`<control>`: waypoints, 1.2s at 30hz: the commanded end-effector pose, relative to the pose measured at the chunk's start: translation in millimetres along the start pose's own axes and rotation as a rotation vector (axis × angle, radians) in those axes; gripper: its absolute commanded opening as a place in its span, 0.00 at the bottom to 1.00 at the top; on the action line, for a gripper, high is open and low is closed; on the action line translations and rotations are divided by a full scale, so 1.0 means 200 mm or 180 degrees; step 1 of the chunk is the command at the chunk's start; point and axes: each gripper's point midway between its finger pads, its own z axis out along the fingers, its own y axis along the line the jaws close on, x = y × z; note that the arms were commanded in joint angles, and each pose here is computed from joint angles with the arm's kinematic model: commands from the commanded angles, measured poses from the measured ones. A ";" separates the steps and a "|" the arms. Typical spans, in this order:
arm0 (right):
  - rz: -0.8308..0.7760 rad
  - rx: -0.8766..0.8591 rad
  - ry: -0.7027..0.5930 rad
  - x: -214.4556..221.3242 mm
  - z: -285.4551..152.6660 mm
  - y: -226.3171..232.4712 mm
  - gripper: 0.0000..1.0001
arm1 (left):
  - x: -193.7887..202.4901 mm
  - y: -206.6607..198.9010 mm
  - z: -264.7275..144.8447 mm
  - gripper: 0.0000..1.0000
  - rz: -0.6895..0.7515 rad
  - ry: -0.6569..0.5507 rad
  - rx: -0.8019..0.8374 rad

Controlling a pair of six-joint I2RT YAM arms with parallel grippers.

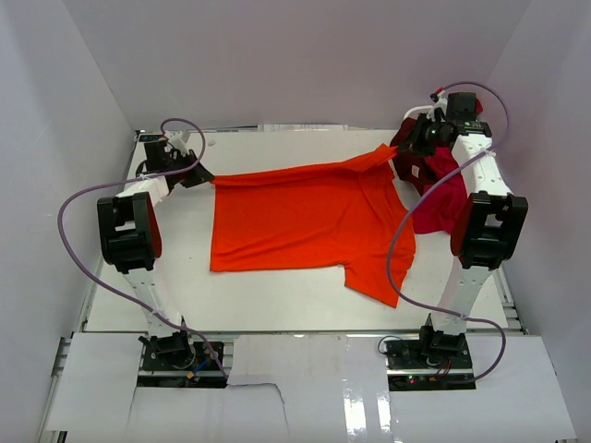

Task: Fold and stack the t-shirts
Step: Fold the flattened tshirt in 1/3 of the way

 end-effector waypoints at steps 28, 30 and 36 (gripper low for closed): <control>0.0103 0.0144 -0.0121 -0.01 -0.22 -0.07 0.08 | -0.15 -0.15 -0.16 0.00 0.0084 -0.0333 0.0221; 0.0101 0.0159 -0.0120 0.01 -0.22 -0.07 0.08 | -0.12 -0.16 -0.16 0.00 0.0072 -0.0312 0.0221; 0.0135 0.0173 -0.0059 0.09 -0.22 -0.09 0.08 | -0.13 -0.18 -0.19 0.00 0.0086 -0.0340 0.0233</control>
